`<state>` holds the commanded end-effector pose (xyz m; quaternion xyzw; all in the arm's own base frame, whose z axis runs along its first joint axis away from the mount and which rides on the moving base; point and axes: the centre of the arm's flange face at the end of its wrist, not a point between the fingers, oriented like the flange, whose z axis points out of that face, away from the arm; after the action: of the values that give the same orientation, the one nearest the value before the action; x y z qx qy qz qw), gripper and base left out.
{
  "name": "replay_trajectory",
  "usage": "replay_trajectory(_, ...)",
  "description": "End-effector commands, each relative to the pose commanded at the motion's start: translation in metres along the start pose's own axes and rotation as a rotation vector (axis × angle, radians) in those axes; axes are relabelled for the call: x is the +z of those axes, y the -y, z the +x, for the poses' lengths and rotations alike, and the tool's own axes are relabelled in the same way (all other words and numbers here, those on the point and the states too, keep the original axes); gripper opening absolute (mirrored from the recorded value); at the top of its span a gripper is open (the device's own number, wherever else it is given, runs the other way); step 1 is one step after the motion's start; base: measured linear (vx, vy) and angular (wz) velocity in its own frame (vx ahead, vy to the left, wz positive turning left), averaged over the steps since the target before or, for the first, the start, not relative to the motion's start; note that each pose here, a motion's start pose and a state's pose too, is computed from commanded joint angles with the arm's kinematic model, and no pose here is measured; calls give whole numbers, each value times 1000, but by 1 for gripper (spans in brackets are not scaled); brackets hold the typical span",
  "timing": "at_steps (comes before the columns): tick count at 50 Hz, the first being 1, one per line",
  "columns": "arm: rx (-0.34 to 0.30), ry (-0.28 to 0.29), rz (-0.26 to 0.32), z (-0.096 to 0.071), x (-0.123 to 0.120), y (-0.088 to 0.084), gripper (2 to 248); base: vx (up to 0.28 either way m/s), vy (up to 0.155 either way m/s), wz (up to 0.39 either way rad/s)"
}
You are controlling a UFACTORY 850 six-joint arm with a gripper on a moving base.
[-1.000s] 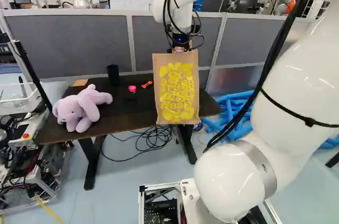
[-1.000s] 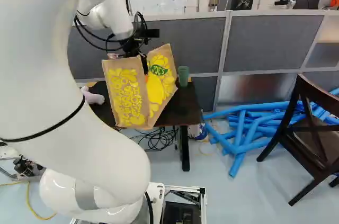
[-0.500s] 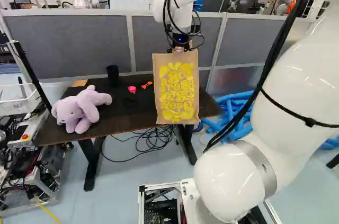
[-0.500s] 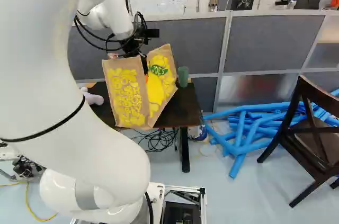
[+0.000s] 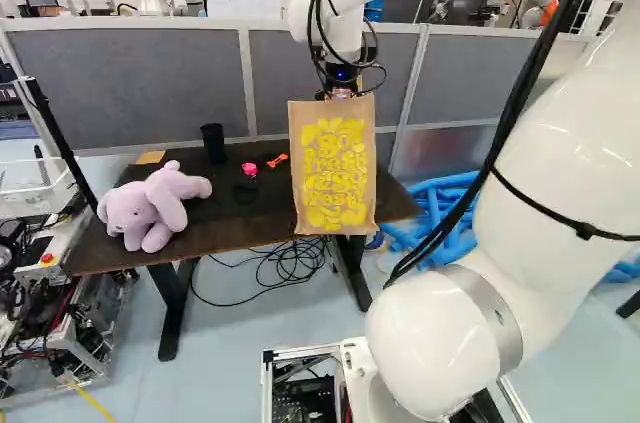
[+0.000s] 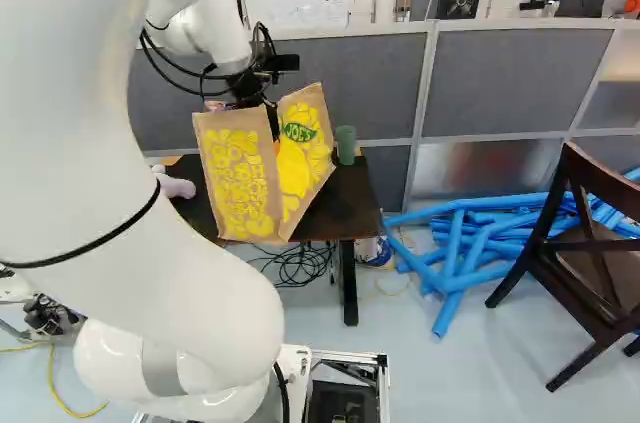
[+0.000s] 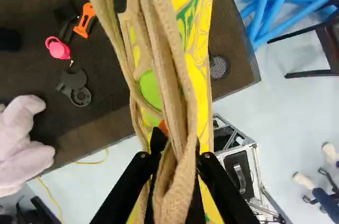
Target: Pick up the bag on the ground and place it on the table
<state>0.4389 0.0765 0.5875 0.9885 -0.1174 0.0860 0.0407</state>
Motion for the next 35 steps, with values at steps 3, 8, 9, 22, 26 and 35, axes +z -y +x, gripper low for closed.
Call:
replay_trajectory(3,-33,0,0,0,0,0,35,0,0,0)
replay_trajectory(8,-84,0,0,0,0,0,35,0,0,0)
replay_trajectory(9,-95,0,0,0,0,0,35,0,0,0)
replay_trajectory(22,-231,0,0,0,0,0,35,0,0,0)
replay_trajectory(26,-273,0,0,0,0,0,35,0,0,0)
replay_trajectory(35,-368,0,0,0,0,0,35,0,0,0)
